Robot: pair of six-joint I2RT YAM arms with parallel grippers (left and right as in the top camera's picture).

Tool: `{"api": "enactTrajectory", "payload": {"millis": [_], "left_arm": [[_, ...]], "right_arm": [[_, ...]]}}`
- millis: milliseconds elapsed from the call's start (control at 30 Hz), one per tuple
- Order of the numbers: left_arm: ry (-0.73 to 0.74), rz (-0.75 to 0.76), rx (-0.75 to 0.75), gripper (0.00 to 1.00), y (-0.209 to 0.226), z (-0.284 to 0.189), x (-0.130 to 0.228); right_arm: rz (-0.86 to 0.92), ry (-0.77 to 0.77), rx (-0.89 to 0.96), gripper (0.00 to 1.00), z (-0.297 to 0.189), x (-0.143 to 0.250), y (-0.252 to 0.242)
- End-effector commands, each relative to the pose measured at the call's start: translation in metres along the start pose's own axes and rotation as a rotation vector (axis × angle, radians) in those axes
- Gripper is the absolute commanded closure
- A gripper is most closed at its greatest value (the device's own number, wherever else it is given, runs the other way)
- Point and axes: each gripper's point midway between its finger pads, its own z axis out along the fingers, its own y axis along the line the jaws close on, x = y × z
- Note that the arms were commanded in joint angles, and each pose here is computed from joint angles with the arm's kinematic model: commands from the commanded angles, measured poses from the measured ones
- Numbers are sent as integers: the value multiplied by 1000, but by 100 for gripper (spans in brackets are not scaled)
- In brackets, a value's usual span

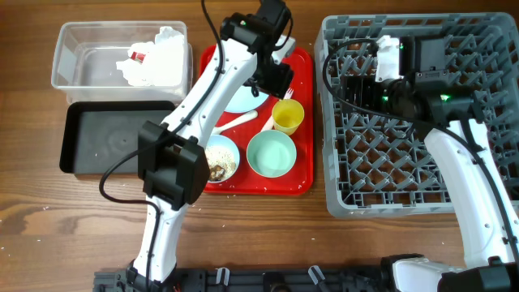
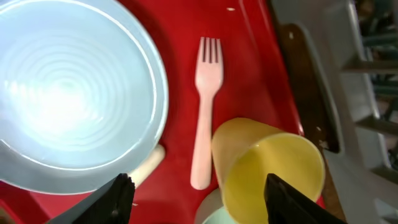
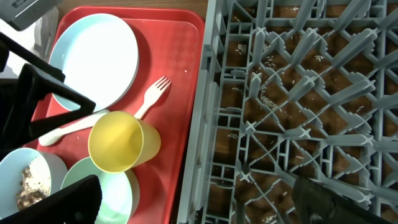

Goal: Sort waste into correct bins and load items into the dishwasher rack

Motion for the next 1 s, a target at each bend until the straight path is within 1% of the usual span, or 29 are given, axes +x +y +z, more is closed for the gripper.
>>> {"api": "enactTrajectory", "payload": {"millis": [0,67,133,233,300,333,367,400,533,567,600,633,700,767,800,867,900,967], "left_arm": [[53,-63,-20,34,7,17,14],[81,-62,22,34,-1,29,23],[94,-60,25,35,-2,41,28],[100,-57,26,39,-3,49,32],[88,-55,27,49,-4,50,29],[82,-54,28,58,-3,51,28],[67,-52,34,65,-5,51,24],[58,-48,46,70,-8,51,22],[41,-36,69,78,-17,51,18],[39,-33,69,83,-18,52,17],[37,-31,70,93,-19,52,17],[35,-30,70,96,-19,52,16],[30,-45,71,96,-20,51,15],[9,-119,72,96,-17,42,9],[-12,-157,99,96,-16,30,3],[-82,-189,284,96,-21,-14,-14],[-111,-206,373,96,-20,-33,-19],[-154,-264,605,96,-7,-73,-26]], "right_arm": [[6,-14,-20,0,-2,-7,6],[6,-15,-20,0,-2,-7,5],[6,-14,-20,0,-1,-7,5],[6,-14,-20,0,-1,-7,5],[6,-15,-20,0,-2,-7,5],[6,-15,-20,0,-1,-7,5],[6,-15,-20,0,-1,-7,5],[6,-15,-20,0,-2,-7,5],[6,-14,-20,0,-1,-7,5],[6,-14,-20,0,-1,-7,5],[6,-15,-20,0,-2,-7,5],[6,-15,-20,0,-2,-7,5],[6,-14,-20,0,-1,-7,6],[7,-14,-21,0,-2,-7,6],[19,-13,-21,0,-2,-7,6],[88,-11,-30,0,-2,-6,7],[91,-11,-67,0,-2,-7,13],[74,-32,-239,0,-6,-15,43]]}}
